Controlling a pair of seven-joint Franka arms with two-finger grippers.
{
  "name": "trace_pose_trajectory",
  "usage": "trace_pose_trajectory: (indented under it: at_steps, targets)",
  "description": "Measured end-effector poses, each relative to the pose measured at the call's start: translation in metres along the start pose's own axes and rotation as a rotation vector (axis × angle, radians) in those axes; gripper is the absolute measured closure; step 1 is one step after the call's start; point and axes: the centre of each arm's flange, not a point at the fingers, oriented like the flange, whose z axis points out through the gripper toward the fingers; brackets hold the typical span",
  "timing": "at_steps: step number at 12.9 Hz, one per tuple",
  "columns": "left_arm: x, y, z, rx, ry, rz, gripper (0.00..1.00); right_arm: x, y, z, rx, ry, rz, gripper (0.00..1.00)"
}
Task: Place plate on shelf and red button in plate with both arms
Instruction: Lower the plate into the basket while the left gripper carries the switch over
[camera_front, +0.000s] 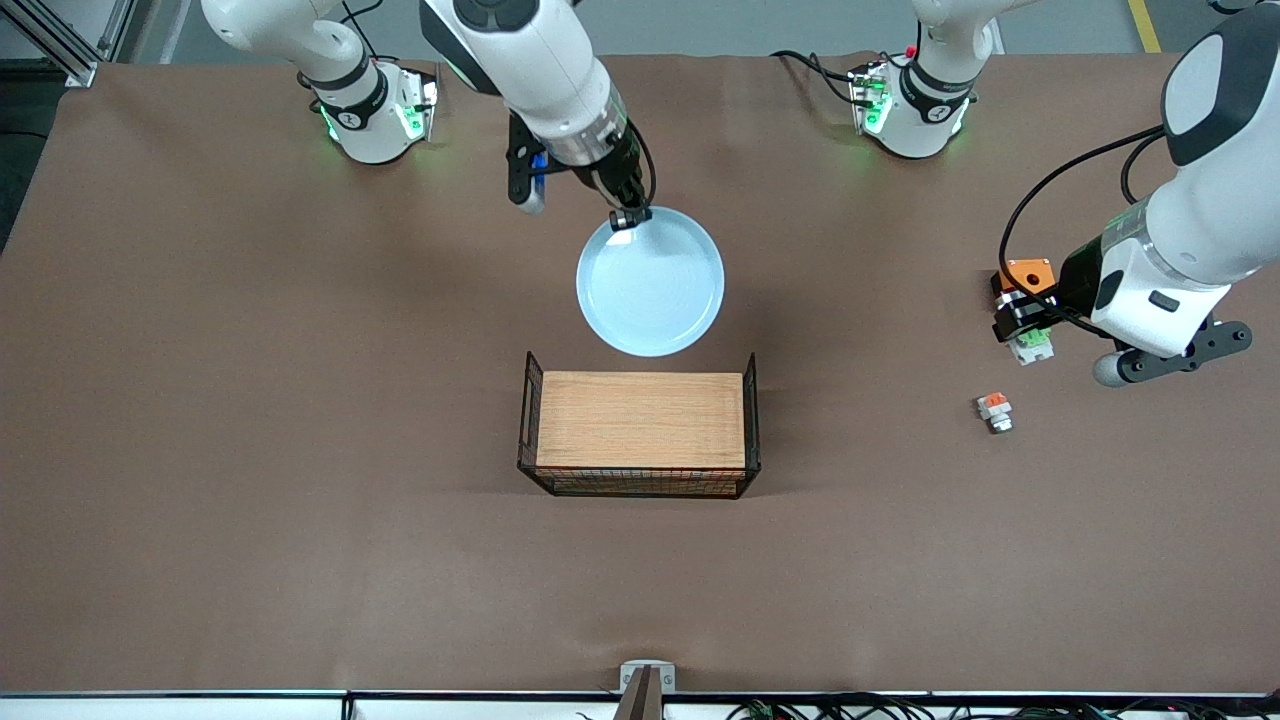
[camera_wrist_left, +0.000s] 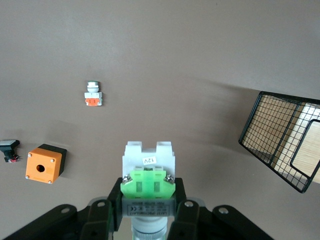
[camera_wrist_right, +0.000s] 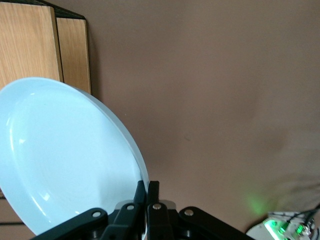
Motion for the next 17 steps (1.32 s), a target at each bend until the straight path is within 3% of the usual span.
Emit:
trace_pose_trajectory:
  at_steps: [7,13,17]
  targets:
    - [-0.002,0.004,0.0,-0.001,0.0,-0.028,0.59,0.001,-0.043,0.059,0.032,0.026,0.065,0.97]
    - [-0.013,0.024,-0.003,-0.031,-0.014,-0.085,0.59,0.006,-0.051,0.079,0.108,0.13,0.0,0.97]
    - [-0.031,0.055,-0.007,-0.052,-0.019,-0.137,0.59,0.01,-0.063,0.1,0.149,0.139,-0.012,0.97]
